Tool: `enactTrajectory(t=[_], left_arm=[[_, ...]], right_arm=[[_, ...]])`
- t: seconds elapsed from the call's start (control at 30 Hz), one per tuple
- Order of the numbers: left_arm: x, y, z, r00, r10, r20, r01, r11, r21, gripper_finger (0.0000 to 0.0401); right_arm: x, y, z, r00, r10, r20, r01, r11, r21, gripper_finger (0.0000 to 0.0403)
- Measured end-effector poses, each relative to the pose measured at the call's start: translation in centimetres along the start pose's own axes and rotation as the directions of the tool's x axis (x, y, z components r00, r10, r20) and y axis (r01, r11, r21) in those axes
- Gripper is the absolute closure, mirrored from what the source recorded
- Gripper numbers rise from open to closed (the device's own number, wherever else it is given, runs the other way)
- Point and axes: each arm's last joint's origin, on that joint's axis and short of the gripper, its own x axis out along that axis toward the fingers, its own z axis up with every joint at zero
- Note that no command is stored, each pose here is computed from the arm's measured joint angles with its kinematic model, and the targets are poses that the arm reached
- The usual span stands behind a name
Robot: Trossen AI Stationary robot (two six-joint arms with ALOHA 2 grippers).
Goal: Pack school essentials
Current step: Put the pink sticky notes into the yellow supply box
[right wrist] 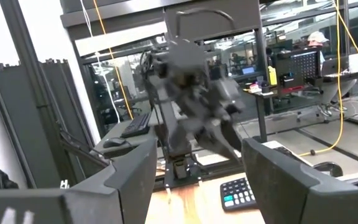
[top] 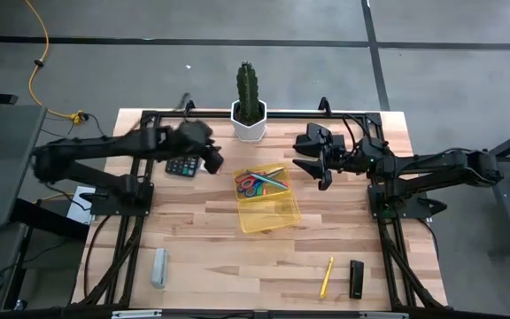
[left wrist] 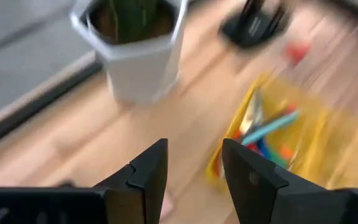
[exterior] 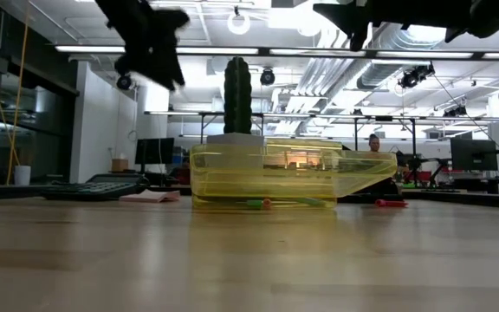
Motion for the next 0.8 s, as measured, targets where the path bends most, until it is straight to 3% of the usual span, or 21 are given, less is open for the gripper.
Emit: enactTrajectory(t=[0.07,0.2,0.37,0.5,0.8], left_arm=[[1.9,0.0,0.1,0.993,0.021,-0.114,-0.022,1.000,-0.009,0.0261],[6.3,0.1,-0.3,0.944,0.056,-0.326,-0.104,0.986,-0.133,0.0261],[11.1,0.5,-1.8,0.834,0.125,-0.537,-0.200,0.976,-0.083,0.0261],[13.7,0.3,-2.9,0.788,0.154,-0.596,-0.250,0.965,-0.080,0.0261],[16.0,0.2,-3.8,0.780,0.213,-0.588,-0.320,0.944,-0.083,0.0261]], right_arm=[[0.0,0.0,0.0,1.000,-0.001,-0.002,0.001,1.000,0.005,0.0176],[0.0,0.0,-0.1,1.000,-0.002,-0.009,0.002,1.000,0.009,0.0176],[0.0,0.0,-0.2,1.000,-0.004,-0.017,0.004,1.000,0.010,0.0176],[0.0,-0.1,-0.4,0.999,-0.008,-0.036,0.008,1.000,0.011,0.0176],[0.0,-0.1,-0.5,0.999,-0.011,-0.052,0.012,1.000,0.012,0.0176]])
